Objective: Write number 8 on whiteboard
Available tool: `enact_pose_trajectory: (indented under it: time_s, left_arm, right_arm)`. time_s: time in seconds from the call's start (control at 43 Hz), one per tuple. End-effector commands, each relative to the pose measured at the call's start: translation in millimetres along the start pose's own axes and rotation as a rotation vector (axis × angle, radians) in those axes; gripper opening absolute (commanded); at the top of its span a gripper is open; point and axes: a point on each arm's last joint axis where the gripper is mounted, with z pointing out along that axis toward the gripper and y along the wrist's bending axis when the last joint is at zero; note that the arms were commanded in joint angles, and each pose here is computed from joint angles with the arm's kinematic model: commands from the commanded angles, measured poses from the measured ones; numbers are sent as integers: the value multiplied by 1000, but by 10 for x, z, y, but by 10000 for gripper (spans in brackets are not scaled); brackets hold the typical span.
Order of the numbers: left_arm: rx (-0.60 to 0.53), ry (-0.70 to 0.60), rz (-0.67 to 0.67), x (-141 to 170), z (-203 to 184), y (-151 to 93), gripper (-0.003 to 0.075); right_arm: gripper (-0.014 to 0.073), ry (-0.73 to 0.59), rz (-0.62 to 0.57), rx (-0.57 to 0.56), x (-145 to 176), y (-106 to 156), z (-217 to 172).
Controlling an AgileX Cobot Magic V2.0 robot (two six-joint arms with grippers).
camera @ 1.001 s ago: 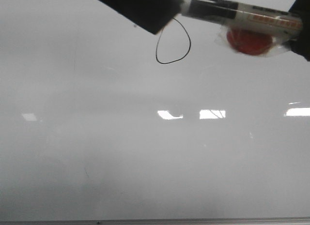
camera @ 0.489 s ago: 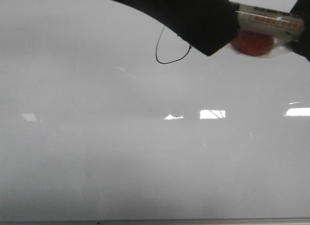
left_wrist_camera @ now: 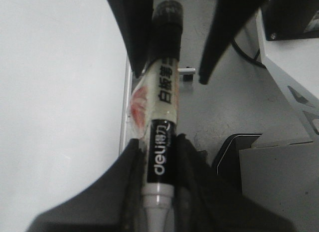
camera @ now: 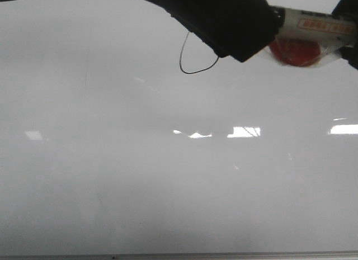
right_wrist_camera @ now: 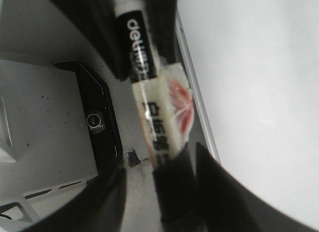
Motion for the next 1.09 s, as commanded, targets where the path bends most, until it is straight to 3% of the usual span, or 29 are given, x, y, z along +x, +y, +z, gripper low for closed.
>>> enact_pose_trajectory:
  time_s: [0.0, 0.233, 0.396, 0.535, 0.861, 0.978, 1.071]
  left_arm:
    - [-120, -84, -25, -134, -263, 48, -20]
    - [-430, -13, -216, 0, -683, 174, -20]
    - [-709, 87, -384, 204, -1080, 238, -20]
    - [-899, 157, -537, 422, -1366, 254, -20]
    - [-1101, -29, -824, 1052, -1698, 540, -20]
    - [-1150, -151, -947, 1315, -1729, 689, -20]
    - [-1159, -236, -965, 1477, -1681, 789, -20]
  right_arm:
    - [512, 21, 75, 72, 29, -30, -189]
    - [496, 57, 405, 305, 257, -150, -444]
    - [496, -10, 519, 348, 276, -146, -529]
    - [496, -30, 523, 357, 278, -130, -561]
    - [496, -39, 521, 361, 271, -135, -563]
    - [496, -52, 519, 367, 261, -143, -565]
    - [496, -64, 516, 372, 252, -150, -568]
